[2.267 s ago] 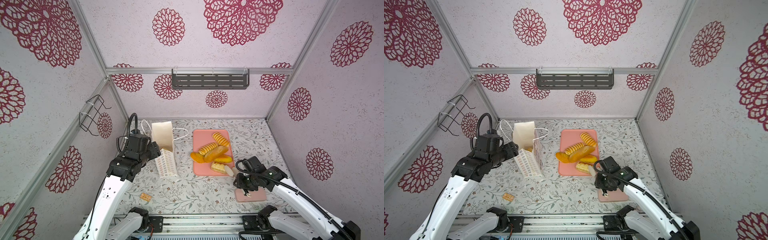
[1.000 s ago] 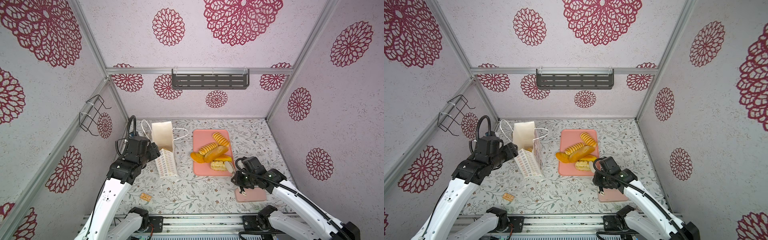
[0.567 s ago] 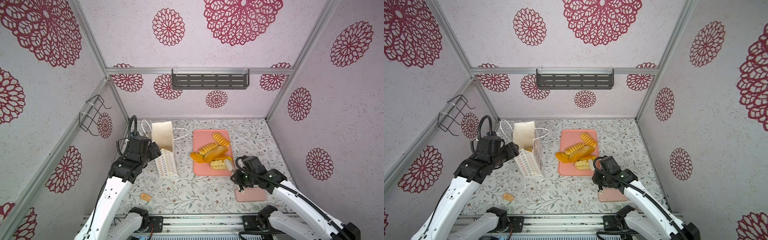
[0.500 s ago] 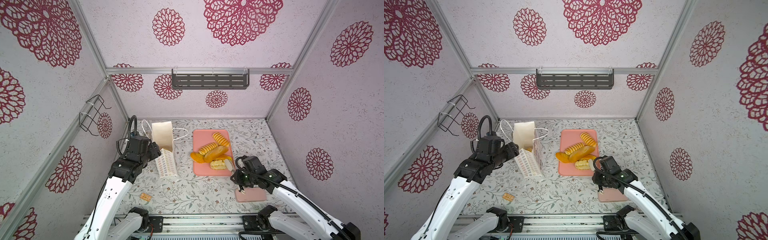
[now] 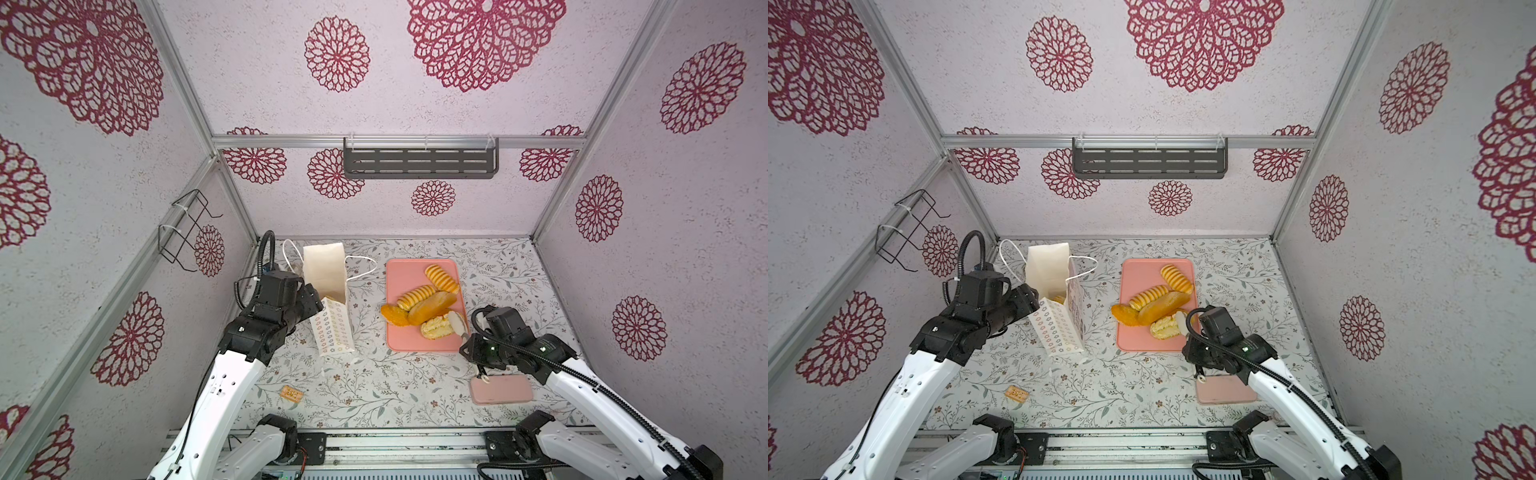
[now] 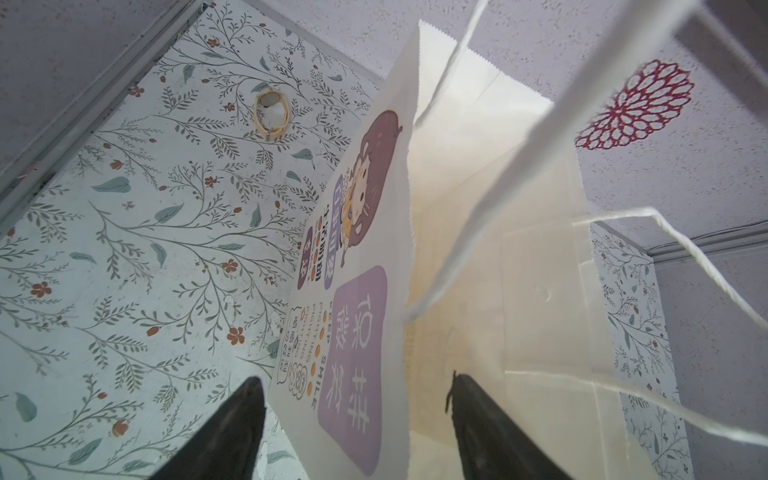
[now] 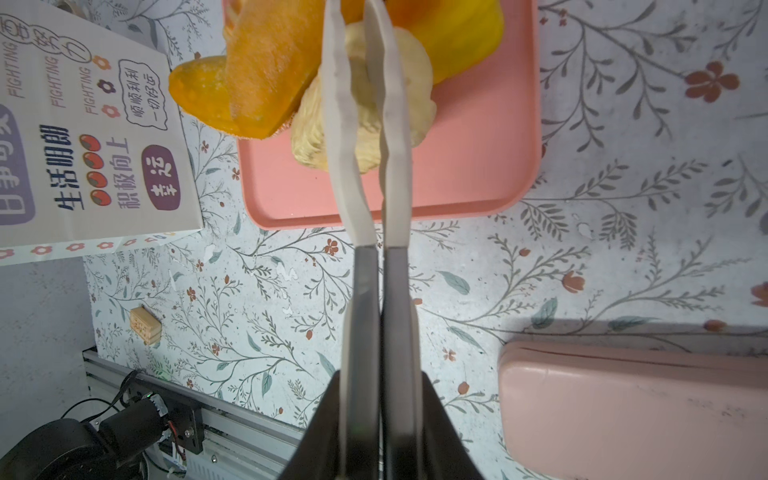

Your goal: Place the fake bread into the paper bag

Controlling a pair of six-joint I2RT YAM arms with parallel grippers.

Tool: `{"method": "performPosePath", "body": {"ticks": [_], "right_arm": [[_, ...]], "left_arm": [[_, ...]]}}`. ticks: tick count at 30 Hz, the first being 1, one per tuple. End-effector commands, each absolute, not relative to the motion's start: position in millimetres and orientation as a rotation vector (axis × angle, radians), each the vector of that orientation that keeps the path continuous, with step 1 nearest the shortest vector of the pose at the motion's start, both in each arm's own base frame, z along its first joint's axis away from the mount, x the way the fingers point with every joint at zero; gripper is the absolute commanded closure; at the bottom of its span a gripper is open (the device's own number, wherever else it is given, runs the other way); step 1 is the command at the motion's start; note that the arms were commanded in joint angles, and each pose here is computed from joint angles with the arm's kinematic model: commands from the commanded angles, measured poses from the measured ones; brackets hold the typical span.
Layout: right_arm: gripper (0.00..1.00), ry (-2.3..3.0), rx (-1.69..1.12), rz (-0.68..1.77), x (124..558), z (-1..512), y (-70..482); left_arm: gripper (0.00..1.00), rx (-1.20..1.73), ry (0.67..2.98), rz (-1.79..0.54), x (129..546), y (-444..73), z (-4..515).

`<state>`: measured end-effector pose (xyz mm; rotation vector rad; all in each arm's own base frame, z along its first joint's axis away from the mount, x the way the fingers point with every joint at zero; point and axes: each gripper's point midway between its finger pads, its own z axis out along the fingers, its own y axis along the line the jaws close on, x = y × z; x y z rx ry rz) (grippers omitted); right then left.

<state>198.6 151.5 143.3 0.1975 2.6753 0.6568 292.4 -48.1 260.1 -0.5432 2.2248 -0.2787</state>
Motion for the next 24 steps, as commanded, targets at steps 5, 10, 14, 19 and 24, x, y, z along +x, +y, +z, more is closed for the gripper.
{"method": "performPosePath", "body": {"ticks": [5, 10, 14, 19, 24], "right_arm": [[1.0, 2.577, 0.161, 0.702, 213, 173, 157], [1.0, 2.566, 0.144, 0.715, 213, 180, 159], [1.0, 2.562, 0.134, 0.707, 215, 183, 159], [1.0, 2.565, 0.13, 0.703, 215, 181, 159], [1.0, 2.548, 0.13, 0.701, 217, 184, 159]], "left_arm": [[0.26, -0.551, 2.203, -0.297, 294, -50, 265], [0.26, -0.551, 2.199, -0.299, 294, -49, 267], [0.26, -0.551, 2.197, -0.3, 295, -50, 268], [0.26, -0.559, 2.197, -0.297, 293, -48, 266], [0.26, -0.561, 2.198, -0.305, 293, -49, 267]]}}
